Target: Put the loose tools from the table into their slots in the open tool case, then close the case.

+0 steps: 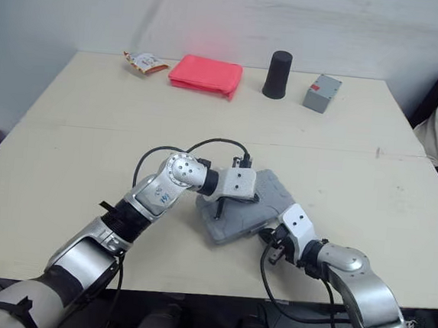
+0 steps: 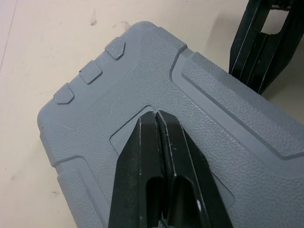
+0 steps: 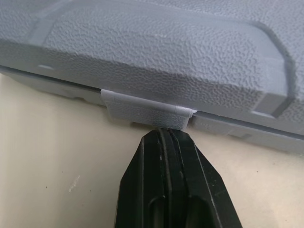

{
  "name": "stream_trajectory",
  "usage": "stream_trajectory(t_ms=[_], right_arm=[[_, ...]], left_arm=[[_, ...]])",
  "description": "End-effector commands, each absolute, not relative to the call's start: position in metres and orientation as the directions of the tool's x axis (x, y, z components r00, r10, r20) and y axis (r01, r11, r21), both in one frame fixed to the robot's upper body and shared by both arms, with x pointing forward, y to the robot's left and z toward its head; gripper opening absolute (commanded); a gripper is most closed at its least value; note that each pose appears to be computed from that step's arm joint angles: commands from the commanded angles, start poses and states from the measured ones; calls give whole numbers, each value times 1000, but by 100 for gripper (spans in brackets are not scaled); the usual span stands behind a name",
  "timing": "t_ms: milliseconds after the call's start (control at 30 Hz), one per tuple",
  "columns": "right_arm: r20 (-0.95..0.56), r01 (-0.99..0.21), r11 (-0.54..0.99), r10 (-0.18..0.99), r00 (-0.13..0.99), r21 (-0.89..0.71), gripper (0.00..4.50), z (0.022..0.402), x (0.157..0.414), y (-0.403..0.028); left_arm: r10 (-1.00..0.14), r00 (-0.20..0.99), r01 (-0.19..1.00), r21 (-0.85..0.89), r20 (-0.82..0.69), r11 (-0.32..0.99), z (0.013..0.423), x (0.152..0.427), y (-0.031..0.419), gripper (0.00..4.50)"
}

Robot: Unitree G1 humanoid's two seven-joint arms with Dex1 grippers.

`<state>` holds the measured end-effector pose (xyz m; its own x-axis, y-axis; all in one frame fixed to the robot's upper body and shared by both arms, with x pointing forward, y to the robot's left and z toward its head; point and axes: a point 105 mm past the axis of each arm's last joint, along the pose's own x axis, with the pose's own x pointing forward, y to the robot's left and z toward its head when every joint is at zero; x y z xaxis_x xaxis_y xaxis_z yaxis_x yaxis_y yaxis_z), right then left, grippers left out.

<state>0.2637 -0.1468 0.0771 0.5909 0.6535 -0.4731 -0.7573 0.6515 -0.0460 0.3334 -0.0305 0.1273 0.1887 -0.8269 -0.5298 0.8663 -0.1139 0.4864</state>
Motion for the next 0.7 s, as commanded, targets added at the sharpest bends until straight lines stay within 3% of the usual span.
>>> stream_trajectory(t_ms=[33, 267, 467, 700], right_arm=[[-459, -801, 597, 699, 549, -48, 7, 93, 249, -145], [-478, -806, 590, 696, 535, -44, 7, 96, 242, -154], [-480, -813, 581, 702, 525, -38, 7, 98, 240, -154], [-455, -793, 609, 707, 542, 0, 7, 101, 243, -151]], left_arm=[[-786, 13, 952, 248, -618, -179, 80, 307, -33, 0], [-905, -30, 976, 181, -424, -117, 126, 303, -44, 0], [-789, -88, 939, 214, -609, -270, 80, 285, -31, 0], [-693, -5, 893, 309, -721, -328, 51, 296, -27, 0]])
